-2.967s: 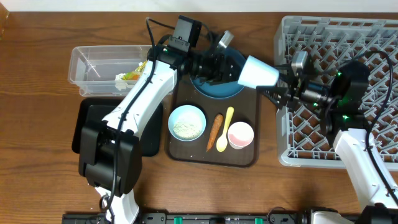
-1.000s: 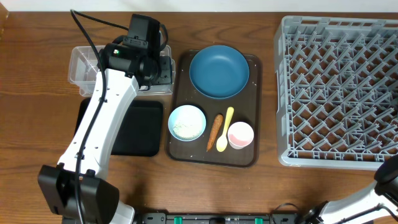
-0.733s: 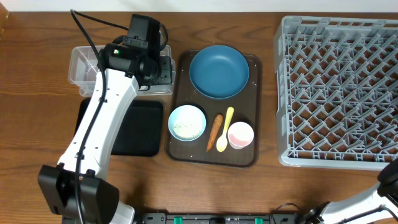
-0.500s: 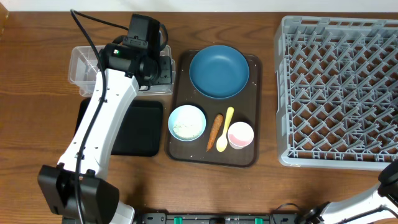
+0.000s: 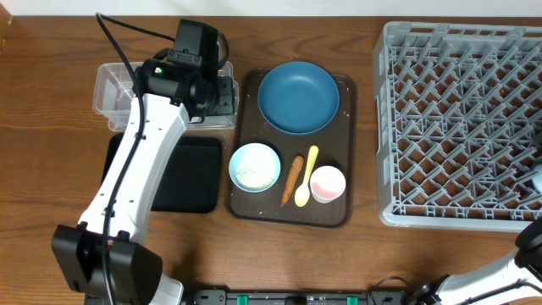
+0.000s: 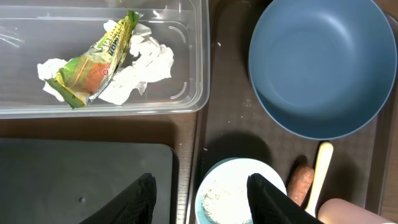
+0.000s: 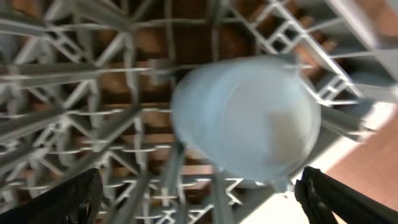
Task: Sort waste into correct bins and load items into the dishwasher rack
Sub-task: 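Place the light-blue cup upside down in the rack with the right gripper, then grasp the pink cup on the tray with the left gripper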
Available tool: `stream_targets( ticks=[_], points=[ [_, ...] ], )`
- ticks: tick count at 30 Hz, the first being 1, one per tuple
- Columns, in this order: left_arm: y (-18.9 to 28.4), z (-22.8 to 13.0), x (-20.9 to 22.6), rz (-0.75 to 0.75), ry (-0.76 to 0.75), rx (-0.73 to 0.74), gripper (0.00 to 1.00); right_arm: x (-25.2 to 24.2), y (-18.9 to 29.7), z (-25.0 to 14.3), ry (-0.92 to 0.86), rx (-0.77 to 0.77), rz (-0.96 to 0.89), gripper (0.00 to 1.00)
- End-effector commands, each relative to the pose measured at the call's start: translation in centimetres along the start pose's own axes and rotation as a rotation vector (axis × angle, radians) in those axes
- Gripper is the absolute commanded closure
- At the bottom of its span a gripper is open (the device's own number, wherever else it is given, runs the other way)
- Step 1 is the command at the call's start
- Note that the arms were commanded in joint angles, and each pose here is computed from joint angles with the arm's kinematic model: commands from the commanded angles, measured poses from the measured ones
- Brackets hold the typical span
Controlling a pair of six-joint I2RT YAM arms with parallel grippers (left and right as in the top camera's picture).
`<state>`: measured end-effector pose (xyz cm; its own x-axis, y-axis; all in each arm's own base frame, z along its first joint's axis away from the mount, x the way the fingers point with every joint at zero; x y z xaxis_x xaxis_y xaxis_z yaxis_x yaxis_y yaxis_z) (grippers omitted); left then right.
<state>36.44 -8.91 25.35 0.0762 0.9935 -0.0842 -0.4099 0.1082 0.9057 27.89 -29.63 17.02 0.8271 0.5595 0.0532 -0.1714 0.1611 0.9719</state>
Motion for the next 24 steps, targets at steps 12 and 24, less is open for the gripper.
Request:
stream_targets(
  ticks=[12,24],
  points=[
    [0.2,-0.1,-0.9,-0.088,-0.014,0.014,0.49,3.8,7.6,0.0,0.082,-0.172,0.223,0.01],
    [-1.8,-4.0,-6.0,-0.172,-0.150,0.132,0.39,16.8,11.1,-7.3,0.544,-0.066,0.681,0.01]
  ],
)
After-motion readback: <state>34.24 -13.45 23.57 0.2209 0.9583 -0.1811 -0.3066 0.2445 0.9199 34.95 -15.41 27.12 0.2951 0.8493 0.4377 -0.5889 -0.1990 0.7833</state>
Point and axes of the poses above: each gripper's point midway between its finger pads, its own y axis back along the fingers, its own x axis along the line the jaws close on, z = x × y, the point moved 6 cm from there along y, back along the fingers, and after that the axes turned 5 degrees about -y, right-handed, at the moved point
